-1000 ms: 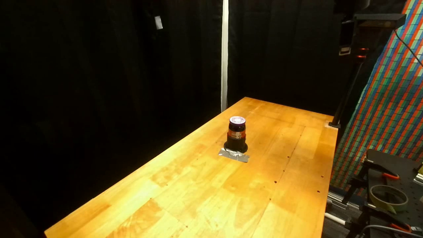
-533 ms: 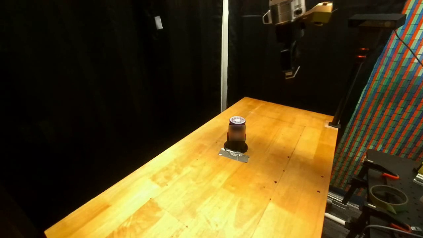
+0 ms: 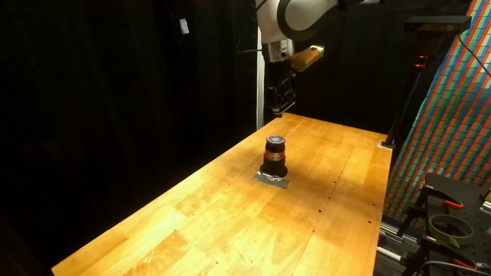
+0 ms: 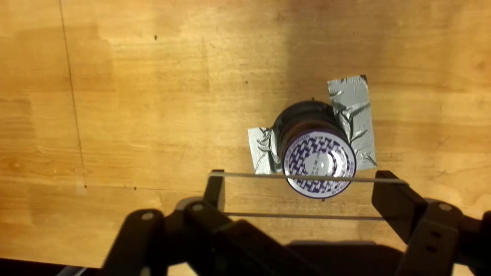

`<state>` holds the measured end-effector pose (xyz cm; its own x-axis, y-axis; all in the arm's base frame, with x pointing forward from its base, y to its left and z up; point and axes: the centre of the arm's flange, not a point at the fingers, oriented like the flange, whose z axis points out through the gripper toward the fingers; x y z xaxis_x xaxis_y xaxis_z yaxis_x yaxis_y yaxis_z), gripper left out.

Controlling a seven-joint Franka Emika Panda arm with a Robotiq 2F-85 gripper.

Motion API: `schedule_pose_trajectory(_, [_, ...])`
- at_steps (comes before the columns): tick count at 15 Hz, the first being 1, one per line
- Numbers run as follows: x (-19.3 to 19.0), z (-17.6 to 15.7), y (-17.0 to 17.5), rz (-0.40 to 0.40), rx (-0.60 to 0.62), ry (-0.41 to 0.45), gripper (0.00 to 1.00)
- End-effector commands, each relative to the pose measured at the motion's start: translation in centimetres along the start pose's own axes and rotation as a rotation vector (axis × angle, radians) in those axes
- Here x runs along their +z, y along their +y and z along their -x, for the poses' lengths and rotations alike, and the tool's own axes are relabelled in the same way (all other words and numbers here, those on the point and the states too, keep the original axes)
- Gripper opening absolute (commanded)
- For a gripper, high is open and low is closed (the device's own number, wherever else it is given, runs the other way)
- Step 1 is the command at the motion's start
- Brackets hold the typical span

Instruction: Put the rubber band around the brown cup

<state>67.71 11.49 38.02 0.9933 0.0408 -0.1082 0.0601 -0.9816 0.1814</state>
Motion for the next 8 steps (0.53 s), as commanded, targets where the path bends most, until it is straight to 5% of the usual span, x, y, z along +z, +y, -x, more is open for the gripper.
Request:
schedule_pose_trajectory(1, [1.1,-5.7,-0.6,-0.018,0.041,0.044,1.0])
schedule_pose_trajectory(8, [6.2,-7.2,-0.7,-0.043,0.044,0.031,1.0])
